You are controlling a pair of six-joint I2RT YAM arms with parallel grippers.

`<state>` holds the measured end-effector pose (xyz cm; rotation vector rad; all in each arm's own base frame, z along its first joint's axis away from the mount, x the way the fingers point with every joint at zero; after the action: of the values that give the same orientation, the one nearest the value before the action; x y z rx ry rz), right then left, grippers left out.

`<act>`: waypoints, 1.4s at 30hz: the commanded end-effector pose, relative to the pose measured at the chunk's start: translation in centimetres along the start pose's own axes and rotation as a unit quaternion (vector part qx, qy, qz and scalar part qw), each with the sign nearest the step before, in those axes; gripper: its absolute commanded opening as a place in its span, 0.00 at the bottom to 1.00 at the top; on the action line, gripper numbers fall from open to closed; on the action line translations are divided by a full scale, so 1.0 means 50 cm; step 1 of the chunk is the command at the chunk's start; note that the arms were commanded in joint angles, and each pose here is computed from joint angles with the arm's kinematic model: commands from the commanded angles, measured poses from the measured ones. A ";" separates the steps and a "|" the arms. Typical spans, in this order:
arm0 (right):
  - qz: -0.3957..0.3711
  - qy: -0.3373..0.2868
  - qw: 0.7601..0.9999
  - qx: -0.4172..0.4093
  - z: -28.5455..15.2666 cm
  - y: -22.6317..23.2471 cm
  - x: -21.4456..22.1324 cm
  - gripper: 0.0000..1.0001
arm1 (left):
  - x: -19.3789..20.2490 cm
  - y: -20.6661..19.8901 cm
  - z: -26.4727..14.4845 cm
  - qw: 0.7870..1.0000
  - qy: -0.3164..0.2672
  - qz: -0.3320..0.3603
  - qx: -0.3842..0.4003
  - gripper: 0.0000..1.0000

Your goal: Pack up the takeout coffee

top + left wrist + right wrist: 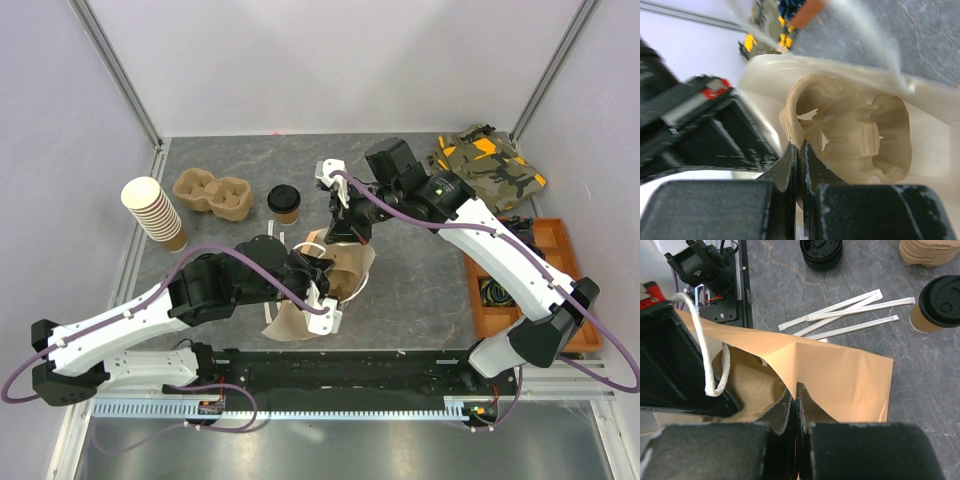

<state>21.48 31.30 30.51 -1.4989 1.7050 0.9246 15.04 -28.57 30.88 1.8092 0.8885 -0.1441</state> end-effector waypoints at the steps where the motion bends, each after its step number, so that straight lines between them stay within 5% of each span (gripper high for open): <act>1: 0.000 -0.013 1.000 -0.019 0.000 0.017 -0.010 0.00 | 0.014 -0.021 -0.001 0.999 0.011 -0.035 0.012 0.02; 18: -0.023 -0.014 0.999 -0.030 0.011 0.014 0.002 0.00 | 0.066 -0.074 0.044 0.996 0.051 -0.063 0.037 0.03; 20: -0.023 -0.012 0.999 -0.030 0.012 0.013 0.006 0.00 | 0.068 -0.070 0.044 0.996 0.055 -0.064 0.033 0.08; 27: -0.028 -0.006 0.999 -0.029 0.016 0.009 0.015 0.00 | 0.035 -0.015 0.028 0.997 0.038 -0.070 0.003 0.53; 42: -0.056 0.015 0.998 0.014 0.007 -0.019 0.031 0.00 | -0.077 0.094 -0.051 0.995 -0.053 -0.067 -0.056 0.69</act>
<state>21.68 30.96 28.18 -1.5768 1.6785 0.8870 15.72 -29.02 33.04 1.7245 0.9830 -0.1802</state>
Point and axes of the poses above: each gripper's point midway between its finger pads, its own z axis out along the fingers, its own y axis along the line the jaws close on, x = y × z, the point moved 1 cm from there along -z, back along the fingers, and after that the axes turned 4 degrees about -z, right-handed, at the moved point
